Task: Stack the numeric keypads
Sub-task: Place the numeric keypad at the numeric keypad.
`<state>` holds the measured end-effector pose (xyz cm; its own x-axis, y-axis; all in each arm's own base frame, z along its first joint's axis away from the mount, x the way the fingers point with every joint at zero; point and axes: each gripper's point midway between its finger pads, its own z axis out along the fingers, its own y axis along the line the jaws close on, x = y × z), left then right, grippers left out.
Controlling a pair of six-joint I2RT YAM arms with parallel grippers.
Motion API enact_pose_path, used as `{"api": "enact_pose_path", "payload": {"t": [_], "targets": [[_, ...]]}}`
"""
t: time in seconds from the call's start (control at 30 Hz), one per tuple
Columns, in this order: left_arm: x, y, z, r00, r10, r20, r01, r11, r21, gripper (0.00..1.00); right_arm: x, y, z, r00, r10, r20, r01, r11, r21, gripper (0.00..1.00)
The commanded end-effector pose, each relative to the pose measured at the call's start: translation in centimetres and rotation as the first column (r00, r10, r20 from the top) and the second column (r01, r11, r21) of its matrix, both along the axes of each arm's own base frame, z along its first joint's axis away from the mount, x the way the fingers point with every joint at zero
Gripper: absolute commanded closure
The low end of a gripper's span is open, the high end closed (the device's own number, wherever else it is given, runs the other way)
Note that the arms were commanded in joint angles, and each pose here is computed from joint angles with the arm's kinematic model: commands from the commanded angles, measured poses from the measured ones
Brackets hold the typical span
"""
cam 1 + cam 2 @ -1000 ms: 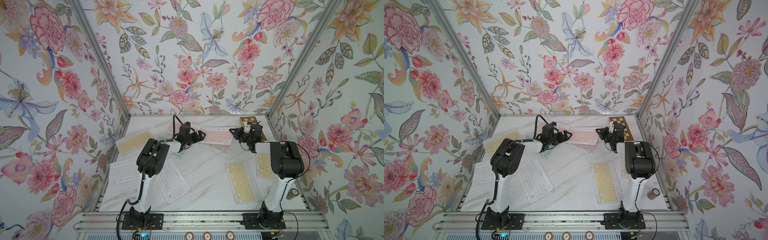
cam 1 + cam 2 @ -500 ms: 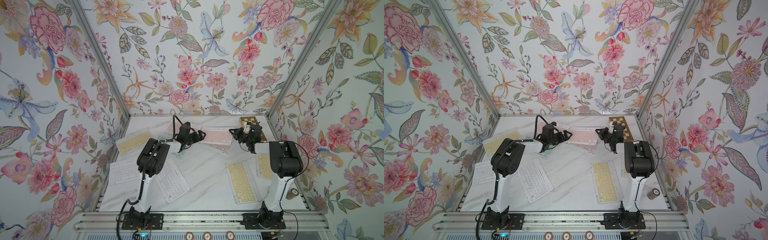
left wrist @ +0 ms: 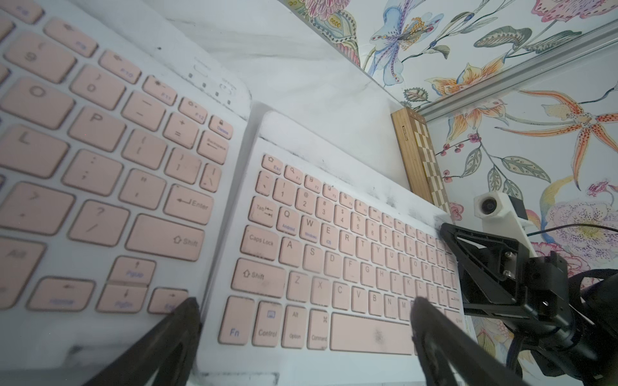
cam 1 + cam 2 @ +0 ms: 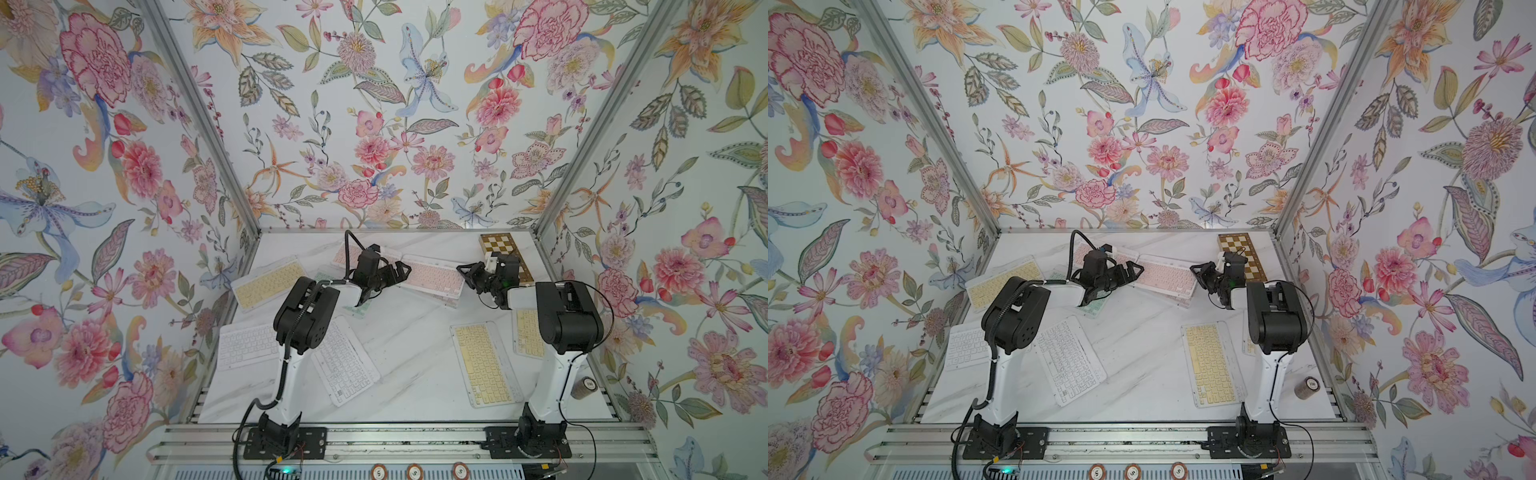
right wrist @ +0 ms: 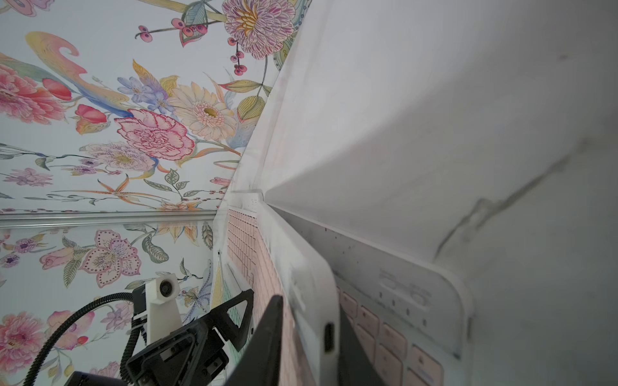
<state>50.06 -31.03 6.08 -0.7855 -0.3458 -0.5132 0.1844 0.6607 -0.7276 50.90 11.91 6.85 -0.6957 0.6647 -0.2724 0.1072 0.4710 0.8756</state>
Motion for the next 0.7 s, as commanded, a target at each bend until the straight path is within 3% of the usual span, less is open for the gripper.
{"api": "enact_pose_path", "payload": {"t": [0.0, 0.4, 0.67], "targets": [[-0.9, 0.5, -1.6, 0.999, -0.006, -0.052, 0.007, 1.0, 0.005, 0.01, -0.4, 0.0, -1.0, 1.0, 0.011, -0.015, -0.012, 0.999, -0.043, 0.71], [-1.3, 0.8, -2.2, 0.998, -0.005, -0.063, 0.006, 1.0, 0.008, 0.01, -0.6, -0.9, -1.8, 0.998, 0.006, -0.057, -0.016, 0.986, -0.165, 0.55], [-1.6, 0.8, -2.4, 0.998, -0.009, -0.066, 0.01, 1.0, 0.01, 0.01, -0.8, -1.4, -1.7, 0.998, -0.004, -0.06, -0.01, 0.973, -0.232, 0.5]]}}
